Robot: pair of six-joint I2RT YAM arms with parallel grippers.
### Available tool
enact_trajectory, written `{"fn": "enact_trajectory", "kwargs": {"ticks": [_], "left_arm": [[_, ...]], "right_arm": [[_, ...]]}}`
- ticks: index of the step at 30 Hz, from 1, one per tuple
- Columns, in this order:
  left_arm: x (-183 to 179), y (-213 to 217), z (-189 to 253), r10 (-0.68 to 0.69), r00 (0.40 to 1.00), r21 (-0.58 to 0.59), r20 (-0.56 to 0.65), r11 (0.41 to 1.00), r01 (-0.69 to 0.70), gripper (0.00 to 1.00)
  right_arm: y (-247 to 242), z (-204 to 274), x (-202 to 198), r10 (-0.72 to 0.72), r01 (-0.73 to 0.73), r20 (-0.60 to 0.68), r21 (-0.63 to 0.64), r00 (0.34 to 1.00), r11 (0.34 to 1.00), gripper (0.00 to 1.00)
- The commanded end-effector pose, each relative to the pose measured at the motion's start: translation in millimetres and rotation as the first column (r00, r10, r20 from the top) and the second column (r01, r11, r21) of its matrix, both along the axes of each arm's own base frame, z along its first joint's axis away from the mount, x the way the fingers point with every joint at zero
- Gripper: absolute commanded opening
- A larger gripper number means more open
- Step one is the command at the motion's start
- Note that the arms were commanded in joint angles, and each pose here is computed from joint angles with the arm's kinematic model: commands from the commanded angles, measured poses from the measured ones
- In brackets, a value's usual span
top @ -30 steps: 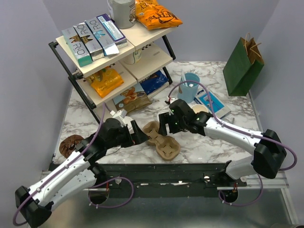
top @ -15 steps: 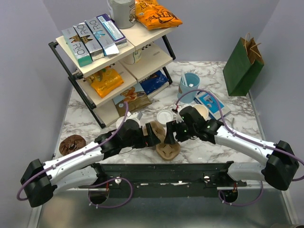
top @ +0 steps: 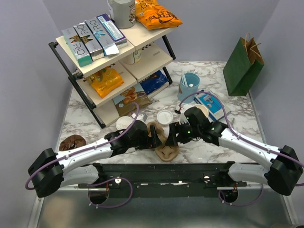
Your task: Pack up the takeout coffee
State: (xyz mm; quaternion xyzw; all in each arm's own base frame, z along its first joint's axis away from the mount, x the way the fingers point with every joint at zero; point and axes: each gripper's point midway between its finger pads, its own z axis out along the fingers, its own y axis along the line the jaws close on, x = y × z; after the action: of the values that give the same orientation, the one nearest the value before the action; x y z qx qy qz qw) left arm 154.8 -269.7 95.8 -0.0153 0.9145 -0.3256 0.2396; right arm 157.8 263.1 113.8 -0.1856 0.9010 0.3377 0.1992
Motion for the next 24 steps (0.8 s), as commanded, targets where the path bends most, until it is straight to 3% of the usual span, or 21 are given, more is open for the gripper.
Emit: {"fn": "enact_trajectory", "kwargs": {"ticks": [1,6,15,19,24], "left_arm": [[8.9,-11.7,3.7,0.017,1.000,-0.007,0.023,1.000,-0.017,0.84],[8.8,-16.6,-2.1,0.006,1.000,0.015,0.014,1.000,-0.007,0.81],[10.6,-11.5,2.1,0.033,0.999,0.062,0.023,0.997,-0.035,0.57],[10.8,-11.5,4.9,0.033,0.999,0.066,0.026,0.997,-0.035,0.38],[8.8,-11.5,0.4,0.029,1.000,0.085,0.005,0.996,-0.029,0.31]], "right_arm": [[6.3,13.9,-8.3,0.031,-0.029,-0.024,0.075,0.999,0.997,0.80],[16.5,15.6,-19.8,0.084,-0.073,-0.079,0.137,0.993,0.988,0.77],[8.9,18.3,-14.1,0.051,-0.047,-0.037,0.102,0.998,0.994,0.76],[5.9,15.8,-16.3,0.063,-0.059,-0.033,0.091,0.998,0.994,0.76],[0.2,8.4,-16.0,0.050,-0.048,-0.034,0.060,0.998,0.997,0.76]]}}
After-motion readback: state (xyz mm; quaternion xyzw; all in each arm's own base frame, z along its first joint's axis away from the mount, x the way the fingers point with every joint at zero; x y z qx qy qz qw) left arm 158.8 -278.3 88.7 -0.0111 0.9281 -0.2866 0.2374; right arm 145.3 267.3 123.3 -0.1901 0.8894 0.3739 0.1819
